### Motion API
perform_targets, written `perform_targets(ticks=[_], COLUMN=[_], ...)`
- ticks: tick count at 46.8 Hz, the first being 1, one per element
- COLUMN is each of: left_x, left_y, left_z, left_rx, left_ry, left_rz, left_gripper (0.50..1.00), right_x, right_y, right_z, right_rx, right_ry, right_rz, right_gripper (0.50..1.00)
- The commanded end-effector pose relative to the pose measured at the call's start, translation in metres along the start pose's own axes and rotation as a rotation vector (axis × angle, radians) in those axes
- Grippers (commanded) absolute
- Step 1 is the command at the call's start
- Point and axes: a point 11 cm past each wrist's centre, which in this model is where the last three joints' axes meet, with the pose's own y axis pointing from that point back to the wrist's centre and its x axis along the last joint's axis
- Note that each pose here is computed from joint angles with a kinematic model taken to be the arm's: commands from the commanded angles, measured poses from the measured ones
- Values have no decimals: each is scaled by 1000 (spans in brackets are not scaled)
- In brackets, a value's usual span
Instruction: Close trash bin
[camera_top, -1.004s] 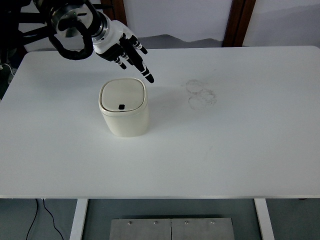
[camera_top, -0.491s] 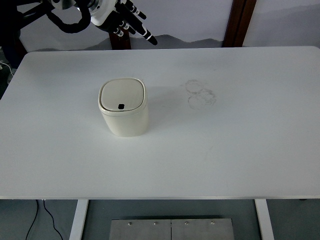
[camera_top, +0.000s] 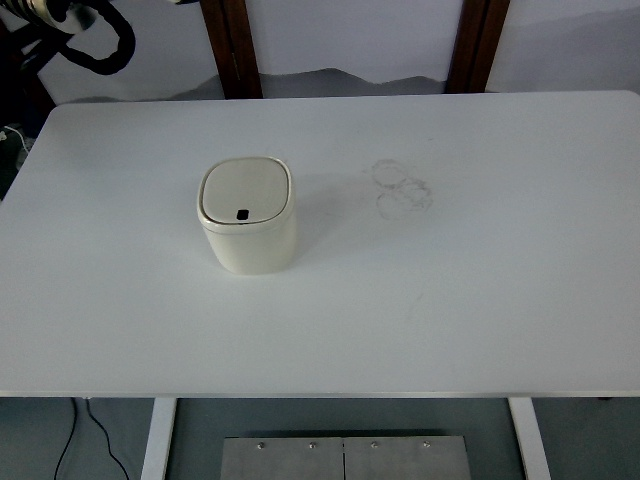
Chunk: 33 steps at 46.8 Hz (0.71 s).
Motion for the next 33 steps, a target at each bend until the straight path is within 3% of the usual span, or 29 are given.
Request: perform_targets(ticks=[1,12,33], left_x=[13,37,87], left_y=[4,10,25], left_z=[1,-15,-75], left_rx=[-81,-167,-190], left_ry=[59,246,497], left_rz=[17,45,153], left_gripper=[1000,1000,1000], right_x=[0,0,0], right_y=[0,0,0], right_z=[0,0,0], right_rx=[-1,0,0], right_ry=[0,0,-2], right_rz=[0,0,0], right_gripper=[995,995,995])
